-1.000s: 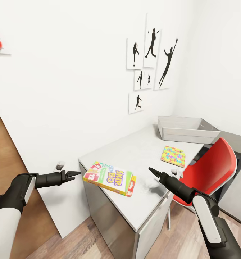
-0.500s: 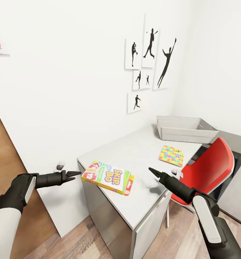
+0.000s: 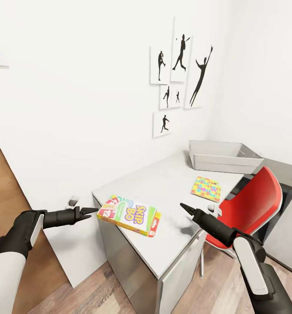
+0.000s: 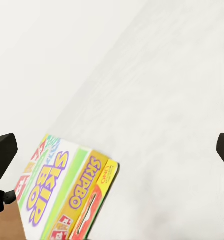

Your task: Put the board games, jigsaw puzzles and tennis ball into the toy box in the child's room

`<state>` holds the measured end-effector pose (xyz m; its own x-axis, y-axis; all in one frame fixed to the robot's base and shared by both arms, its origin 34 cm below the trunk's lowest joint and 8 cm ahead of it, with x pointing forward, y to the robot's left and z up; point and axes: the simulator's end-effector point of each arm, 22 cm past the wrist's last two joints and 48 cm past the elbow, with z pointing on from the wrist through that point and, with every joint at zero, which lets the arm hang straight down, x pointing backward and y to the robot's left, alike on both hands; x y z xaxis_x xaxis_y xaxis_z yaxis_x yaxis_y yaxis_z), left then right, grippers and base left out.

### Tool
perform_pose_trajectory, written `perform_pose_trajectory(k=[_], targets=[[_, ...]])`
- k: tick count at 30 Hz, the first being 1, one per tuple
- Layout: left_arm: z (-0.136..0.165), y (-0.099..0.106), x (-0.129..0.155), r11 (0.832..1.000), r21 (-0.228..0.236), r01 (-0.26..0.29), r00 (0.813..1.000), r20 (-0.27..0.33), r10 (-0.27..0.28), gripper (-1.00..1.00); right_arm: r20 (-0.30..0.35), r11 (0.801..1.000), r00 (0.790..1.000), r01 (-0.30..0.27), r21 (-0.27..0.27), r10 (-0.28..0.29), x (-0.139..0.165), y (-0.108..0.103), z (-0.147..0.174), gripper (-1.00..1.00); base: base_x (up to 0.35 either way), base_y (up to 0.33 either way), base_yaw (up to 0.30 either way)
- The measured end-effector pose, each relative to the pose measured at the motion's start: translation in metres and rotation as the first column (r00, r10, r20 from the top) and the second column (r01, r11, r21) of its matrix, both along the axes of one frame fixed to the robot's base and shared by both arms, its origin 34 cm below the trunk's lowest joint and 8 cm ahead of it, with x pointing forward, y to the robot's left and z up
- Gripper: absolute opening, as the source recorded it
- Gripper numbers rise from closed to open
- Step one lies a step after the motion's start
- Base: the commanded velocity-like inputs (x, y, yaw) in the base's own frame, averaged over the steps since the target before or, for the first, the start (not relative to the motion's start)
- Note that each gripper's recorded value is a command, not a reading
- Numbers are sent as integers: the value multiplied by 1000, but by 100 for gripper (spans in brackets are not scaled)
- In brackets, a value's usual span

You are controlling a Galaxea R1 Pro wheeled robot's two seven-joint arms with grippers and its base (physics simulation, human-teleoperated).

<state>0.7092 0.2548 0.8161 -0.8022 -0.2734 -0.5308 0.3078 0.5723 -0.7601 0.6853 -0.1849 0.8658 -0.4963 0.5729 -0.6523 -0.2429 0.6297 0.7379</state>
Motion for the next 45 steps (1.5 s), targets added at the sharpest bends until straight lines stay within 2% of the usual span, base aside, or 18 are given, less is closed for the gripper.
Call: perform_pose_trajectory(k=[45], targets=[[0, 0, 0, 1000, 0, 1, 1000, 1, -1, 100, 1, 1000, 1000, -1, 1, 1, 0, 0, 0, 100, -5, -23, 0]])
